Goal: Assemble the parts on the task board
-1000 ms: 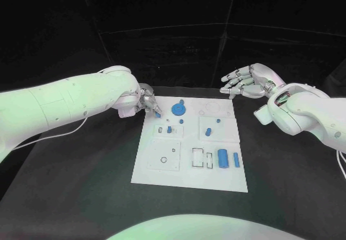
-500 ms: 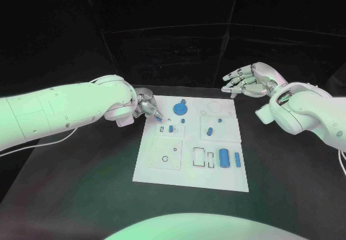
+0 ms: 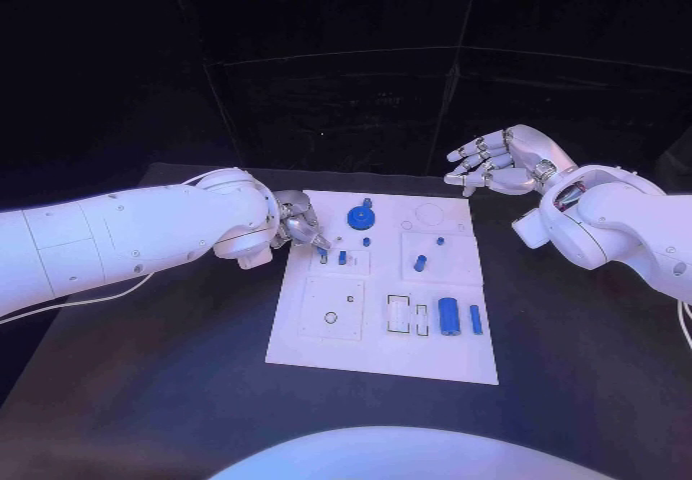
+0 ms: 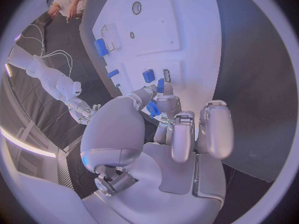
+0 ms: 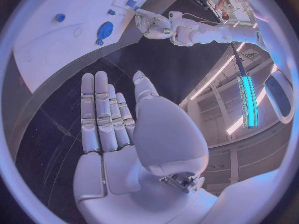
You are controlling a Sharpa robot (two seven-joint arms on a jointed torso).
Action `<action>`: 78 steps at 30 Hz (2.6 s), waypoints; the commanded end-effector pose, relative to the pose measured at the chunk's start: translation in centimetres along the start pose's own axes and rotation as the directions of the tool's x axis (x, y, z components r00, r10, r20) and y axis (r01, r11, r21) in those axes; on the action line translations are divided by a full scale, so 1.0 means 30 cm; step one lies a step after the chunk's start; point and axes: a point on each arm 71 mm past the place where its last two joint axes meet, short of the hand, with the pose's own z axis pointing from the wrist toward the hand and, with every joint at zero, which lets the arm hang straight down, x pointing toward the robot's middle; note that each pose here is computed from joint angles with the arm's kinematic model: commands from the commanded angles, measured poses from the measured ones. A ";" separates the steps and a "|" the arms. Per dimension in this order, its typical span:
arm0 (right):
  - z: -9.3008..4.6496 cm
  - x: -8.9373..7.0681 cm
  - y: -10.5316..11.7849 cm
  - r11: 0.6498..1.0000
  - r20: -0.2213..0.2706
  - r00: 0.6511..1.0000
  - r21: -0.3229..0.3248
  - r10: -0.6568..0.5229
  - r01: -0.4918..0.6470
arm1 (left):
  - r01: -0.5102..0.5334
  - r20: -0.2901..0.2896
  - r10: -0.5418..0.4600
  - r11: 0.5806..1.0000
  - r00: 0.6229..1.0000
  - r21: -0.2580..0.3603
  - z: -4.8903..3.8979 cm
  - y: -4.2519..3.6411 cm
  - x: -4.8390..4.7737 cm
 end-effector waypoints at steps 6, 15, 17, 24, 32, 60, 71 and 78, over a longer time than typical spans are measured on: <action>0.002 0.000 0.007 1.000 -0.004 1.000 -0.013 0.003 -0.003 | -0.014 0.021 0.014 1.000 1.000 0.003 0.001 -0.008 0.012; 0.003 0.002 0.008 1.000 -0.005 1.000 -0.014 0.004 -0.004 | -0.036 -0.005 0.035 0.999 0.999 -0.019 0.007 0.000 0.025; 0.003 0.002 0.008 1.000 -0.005 1.000 -0.015 0.004 -0.004 | -0.039 -0.011 0.039 0.999 0.999 -0.023 0.009 0.002 0.027; 0.003 0.003 0.009 1.000 -0.006 1.000 -0.016 0.004 -0.004 | -0.048 -0.024 0.047 0.998 0.999 -0.037 0.017 0.011 0.030; 0.002 0.002 0.009 1.000 -0.006 1.000 -0.016 0.004 -0.004 | -0.054 -0.037 0.053 0.998 0.998 -0.041 0.017 0.016 0.035; 0.003 0.004 0.009 1.000 -0.009 1.000 -0.018 0.004 -0.005 | -0.060 -0.050 0.058 0.998 0.997 -0.034 0.015 0.011 0.043; 0.002 0.004 0.011 1.000 -0.009 1.000 -0.018 0.005 -0.005 | -0.067 -0.054 0.065 0.997 0.996 -0.035 0.028 -0.002 0.042; 0.000 0.003 0.010 1.000 -0.009 1.000 -0.018 0.005 -0.005 | -0.069 -0.055 0.067 0.997 0.996 -0.035 0.033 -0.006 0.042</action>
